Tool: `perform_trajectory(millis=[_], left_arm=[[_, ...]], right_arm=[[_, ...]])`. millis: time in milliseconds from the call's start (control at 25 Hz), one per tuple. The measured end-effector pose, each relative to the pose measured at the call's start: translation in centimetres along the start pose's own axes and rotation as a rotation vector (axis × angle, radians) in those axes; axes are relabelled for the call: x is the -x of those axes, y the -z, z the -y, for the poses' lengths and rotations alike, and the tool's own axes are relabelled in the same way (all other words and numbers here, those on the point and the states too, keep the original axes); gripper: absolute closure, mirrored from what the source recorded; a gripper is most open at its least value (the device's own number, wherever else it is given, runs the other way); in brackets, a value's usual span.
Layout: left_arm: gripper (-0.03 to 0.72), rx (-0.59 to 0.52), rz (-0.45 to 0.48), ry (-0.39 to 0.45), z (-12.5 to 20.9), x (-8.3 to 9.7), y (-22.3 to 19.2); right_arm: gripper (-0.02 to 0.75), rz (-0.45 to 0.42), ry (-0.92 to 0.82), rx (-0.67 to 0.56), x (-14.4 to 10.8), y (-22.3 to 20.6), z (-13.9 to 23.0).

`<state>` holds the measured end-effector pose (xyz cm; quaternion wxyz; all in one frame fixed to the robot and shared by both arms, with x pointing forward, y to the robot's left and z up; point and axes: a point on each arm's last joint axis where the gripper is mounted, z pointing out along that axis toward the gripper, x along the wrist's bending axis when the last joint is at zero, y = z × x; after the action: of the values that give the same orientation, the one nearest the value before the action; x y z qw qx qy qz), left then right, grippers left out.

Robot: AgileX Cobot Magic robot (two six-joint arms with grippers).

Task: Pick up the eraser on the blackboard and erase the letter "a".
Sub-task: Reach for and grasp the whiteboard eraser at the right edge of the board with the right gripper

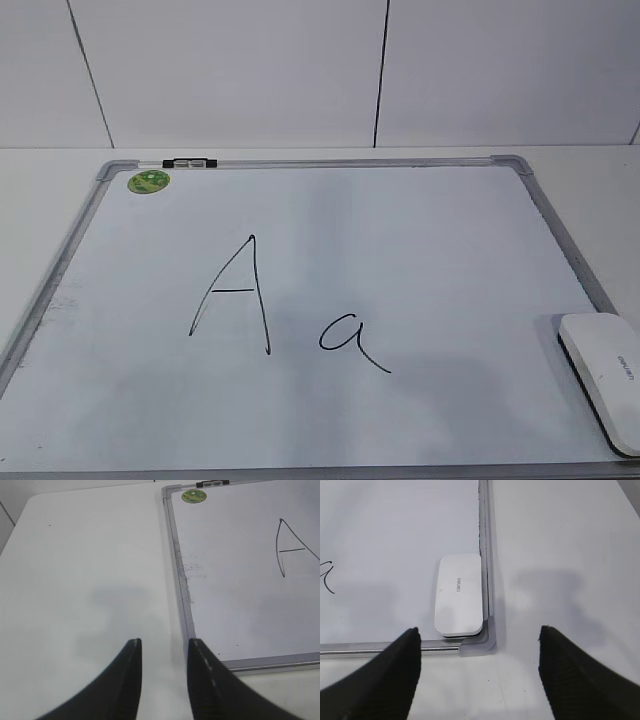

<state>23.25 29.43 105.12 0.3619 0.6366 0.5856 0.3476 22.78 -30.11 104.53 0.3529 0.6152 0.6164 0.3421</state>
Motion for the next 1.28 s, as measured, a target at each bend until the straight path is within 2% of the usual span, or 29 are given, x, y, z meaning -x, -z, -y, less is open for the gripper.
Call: perform_trajectory(millis=[800,1080,1280], left_arm=[[0.454,0.0,0.0,0.0,0.0,0.0,0.0],[0.454,0.0,0.0,0.0,0.0,0.0,0.0],[0.454,0.0,0.0,0.0,0.0,0.0,0.0]], right_arm=[[0.182,0.014,0.038,0.002,0.1,0.0,0.0],[0.182,0.001,0.083,0.082,0.1,0.5,-0.9],[0.181,-0.002,0.086,0.092,0.0,0.5,-1.1]])
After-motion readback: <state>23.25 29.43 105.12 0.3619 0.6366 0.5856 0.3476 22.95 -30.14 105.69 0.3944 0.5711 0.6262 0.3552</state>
